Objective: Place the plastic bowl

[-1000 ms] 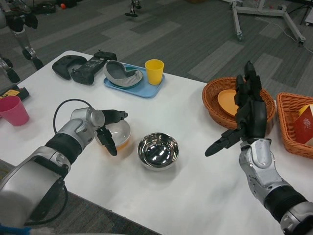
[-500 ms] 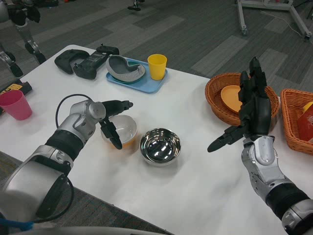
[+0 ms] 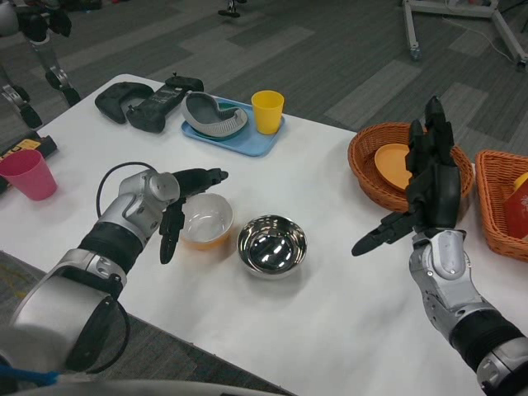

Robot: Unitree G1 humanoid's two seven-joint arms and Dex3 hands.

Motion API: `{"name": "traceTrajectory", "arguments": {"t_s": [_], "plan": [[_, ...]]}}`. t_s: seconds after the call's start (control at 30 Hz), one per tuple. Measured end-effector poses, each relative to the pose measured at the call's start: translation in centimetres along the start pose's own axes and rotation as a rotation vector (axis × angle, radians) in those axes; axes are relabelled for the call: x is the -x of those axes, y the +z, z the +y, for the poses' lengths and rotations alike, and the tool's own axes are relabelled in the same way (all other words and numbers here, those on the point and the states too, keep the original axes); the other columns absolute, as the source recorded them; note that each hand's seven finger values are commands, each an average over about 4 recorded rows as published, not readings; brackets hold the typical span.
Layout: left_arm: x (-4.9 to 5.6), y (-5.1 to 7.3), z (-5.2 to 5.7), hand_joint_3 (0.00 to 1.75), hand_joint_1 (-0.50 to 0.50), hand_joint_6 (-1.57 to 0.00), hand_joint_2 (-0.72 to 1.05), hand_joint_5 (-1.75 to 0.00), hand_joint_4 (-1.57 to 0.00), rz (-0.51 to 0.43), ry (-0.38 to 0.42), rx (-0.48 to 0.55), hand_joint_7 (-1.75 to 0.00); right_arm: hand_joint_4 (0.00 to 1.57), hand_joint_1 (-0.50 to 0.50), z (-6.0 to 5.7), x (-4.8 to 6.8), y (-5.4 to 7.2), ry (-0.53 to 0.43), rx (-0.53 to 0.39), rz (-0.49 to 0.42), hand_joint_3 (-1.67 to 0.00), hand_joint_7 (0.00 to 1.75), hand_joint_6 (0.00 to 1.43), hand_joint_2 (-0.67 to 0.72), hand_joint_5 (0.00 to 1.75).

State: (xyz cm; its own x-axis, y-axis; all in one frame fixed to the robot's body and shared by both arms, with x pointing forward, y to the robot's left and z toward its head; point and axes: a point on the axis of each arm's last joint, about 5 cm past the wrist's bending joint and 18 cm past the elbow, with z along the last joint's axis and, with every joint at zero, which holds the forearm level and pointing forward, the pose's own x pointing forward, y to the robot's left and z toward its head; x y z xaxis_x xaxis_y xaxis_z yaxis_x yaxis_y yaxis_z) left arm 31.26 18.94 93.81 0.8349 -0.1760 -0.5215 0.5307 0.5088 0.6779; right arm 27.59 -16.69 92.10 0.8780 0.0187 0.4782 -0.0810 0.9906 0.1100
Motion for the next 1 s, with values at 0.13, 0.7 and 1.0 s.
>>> {"name": "traceTrajectory", "arguments": {"t_s": [0.13,0.7,1.0], "plan": [[0.6,0.1,0.5,0.00,-0.49,0.00,-0.72,-0.51,0.00,-0.062,0.059,0.087,0.00,0.00,-0.38,0.0,0.0,0.0,0.000,-0.001,0.000,0.00,0.00,0.00,0.72,0.00],[2.9,-1.1,2.8,0.00,-0.50,0.00,-0.64,-0.51,0.00,-0.336,0.391,0.689,0.00,0.00,-0.34,-0.2,0.2,-0.1,-0.016,0.000,0.005,0.00,0.00,0.00,0.72,0.00],[3.0,-0.3,3.8,0.00,-0.49,0.00,-0.64,-0.51,0.00,-0.671,0.420,0.988,0.00,0.00,-0.36,-0.2,0.2,-0.2,-0.022,0.000,0.010,0.00,0.00,0.00,0.72,0.00]]}}
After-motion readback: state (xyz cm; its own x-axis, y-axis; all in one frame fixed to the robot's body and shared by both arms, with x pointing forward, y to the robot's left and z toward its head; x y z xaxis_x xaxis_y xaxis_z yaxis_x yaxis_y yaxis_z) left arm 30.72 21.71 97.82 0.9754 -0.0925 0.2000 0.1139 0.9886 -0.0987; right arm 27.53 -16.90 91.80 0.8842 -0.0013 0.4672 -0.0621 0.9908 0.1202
